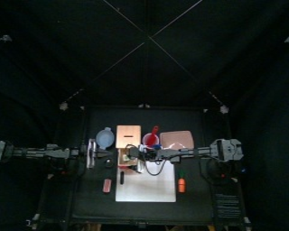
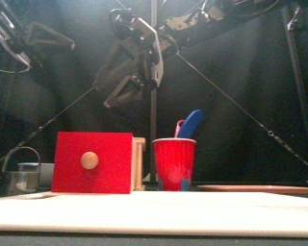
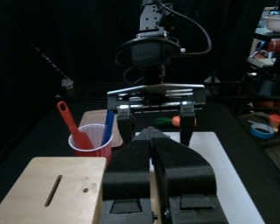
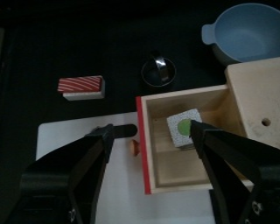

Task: Place sushi on board then cut the sushi with the knife then place the pieces on the plate
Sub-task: Place the sushi on the board

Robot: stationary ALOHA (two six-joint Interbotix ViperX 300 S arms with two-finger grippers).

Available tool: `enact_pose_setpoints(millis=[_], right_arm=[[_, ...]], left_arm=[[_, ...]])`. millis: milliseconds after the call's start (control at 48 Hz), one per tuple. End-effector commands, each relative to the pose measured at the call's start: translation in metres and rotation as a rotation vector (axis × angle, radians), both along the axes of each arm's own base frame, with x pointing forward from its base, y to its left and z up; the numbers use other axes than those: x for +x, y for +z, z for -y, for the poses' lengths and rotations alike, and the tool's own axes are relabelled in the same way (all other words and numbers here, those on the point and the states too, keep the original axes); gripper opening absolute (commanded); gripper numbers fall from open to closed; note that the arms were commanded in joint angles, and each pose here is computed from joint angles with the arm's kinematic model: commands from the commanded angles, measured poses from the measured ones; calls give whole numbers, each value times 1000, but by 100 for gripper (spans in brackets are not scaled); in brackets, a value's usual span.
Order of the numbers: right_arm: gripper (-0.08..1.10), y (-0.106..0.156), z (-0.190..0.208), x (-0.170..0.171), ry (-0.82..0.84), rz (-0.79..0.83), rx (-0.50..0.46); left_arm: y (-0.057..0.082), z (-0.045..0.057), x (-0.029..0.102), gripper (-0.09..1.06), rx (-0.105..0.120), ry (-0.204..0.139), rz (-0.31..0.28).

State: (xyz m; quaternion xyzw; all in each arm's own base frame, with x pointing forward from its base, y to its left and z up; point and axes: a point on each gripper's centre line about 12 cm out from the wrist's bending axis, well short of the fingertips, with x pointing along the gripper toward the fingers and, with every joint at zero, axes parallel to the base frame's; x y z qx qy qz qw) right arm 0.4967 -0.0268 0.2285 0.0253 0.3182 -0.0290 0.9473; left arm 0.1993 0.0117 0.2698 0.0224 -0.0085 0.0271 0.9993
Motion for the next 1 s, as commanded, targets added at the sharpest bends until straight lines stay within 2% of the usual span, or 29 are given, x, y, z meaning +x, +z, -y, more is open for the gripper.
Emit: enact_pose_setpoints(millis=[21, 208, 771, 875, 1000], right_arm=[[98, 12, 6, 7, 22, 3, -80], [98, -1, 13, 11, 43, -91, -167], [97, -27, 24, 20, 51, -148, -205], [93, -29, 23, 21, 52, -157, -203], [80, -35, 21, 21, 50, -174, -193]], left_arm=[[3, -1, 1, 30, 4, 2, 9], [4, -1, 0, 30, 4, 3, 24], [3, -4, 0, 30, 3, 20, 27], [3, -4, 0, 30, 2, 22, 26], [3, -4, -1, 30, -3, 22, 31]])
